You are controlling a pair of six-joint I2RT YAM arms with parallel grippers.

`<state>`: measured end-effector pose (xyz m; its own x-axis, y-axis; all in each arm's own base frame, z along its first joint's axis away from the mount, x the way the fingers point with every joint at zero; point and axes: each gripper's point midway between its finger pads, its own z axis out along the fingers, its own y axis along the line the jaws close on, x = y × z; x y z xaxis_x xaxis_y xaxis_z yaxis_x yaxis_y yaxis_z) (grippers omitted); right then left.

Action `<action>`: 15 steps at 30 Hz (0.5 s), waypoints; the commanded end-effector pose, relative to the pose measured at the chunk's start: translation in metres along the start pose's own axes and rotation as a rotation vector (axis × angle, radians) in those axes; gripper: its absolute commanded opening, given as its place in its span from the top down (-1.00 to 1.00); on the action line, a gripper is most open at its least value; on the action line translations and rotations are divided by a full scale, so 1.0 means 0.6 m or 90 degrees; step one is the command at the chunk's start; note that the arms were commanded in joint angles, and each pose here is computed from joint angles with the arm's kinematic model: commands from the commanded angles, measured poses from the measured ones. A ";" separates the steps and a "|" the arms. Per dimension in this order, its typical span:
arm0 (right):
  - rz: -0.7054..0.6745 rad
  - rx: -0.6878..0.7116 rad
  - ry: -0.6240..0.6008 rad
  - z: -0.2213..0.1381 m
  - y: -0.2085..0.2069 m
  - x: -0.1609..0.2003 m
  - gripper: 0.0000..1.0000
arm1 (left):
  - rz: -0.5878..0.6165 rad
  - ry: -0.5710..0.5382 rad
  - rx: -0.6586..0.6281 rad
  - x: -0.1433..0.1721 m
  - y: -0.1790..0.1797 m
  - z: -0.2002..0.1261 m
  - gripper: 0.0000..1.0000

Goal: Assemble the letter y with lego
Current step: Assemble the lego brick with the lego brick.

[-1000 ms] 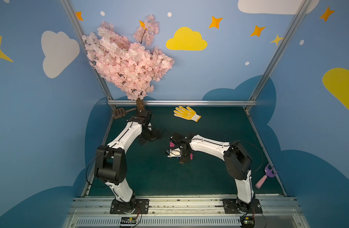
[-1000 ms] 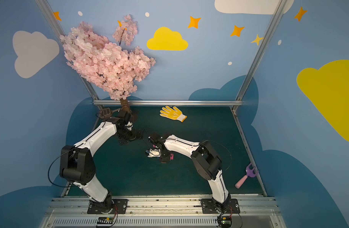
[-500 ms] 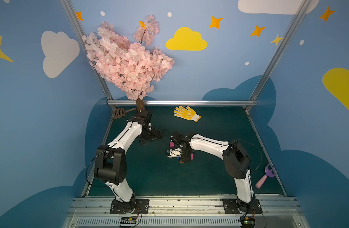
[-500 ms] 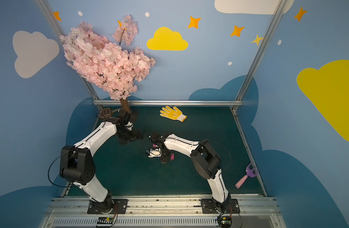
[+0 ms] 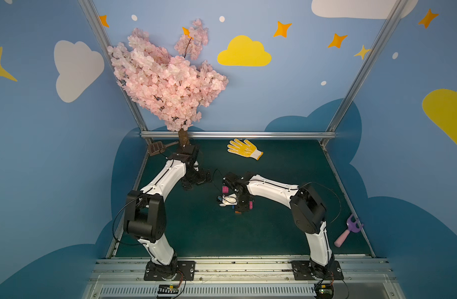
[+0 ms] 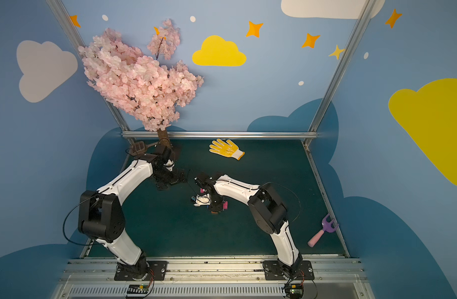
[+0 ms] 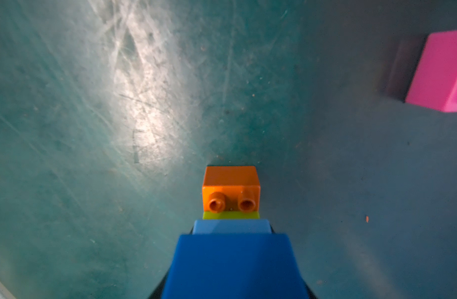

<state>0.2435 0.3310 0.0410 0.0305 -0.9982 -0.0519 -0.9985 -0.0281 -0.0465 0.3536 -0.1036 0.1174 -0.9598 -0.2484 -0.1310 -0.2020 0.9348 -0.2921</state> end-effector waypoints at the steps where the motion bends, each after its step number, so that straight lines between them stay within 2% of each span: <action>1: 0.036 -0.037 0.035 0.051 0.012 0.016 1.00 | -0.004 0.004 0.007 0.006 0.000 -0.004 -1.00; 12: 0.112 -0.026 0.040 0.027 0.002 0.004 1.00 | -0.007 0.005 0.009 0.006 0.000 -0.002 -1.00; 15: 0.095 -0.019 0.050 0.025 0.003 0.006 1.00 | -0.007 0.007 0.010 0.007 0.000 -0.001 -1.00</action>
<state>0.2447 0.3341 0.0426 -0.1101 -0.9932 -0.0389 -0.9937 0.1109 -0.0183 0.3539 -0.1045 0.1176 -0.9591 -0.2518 -0.1295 -0.2046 0.9325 -0.2976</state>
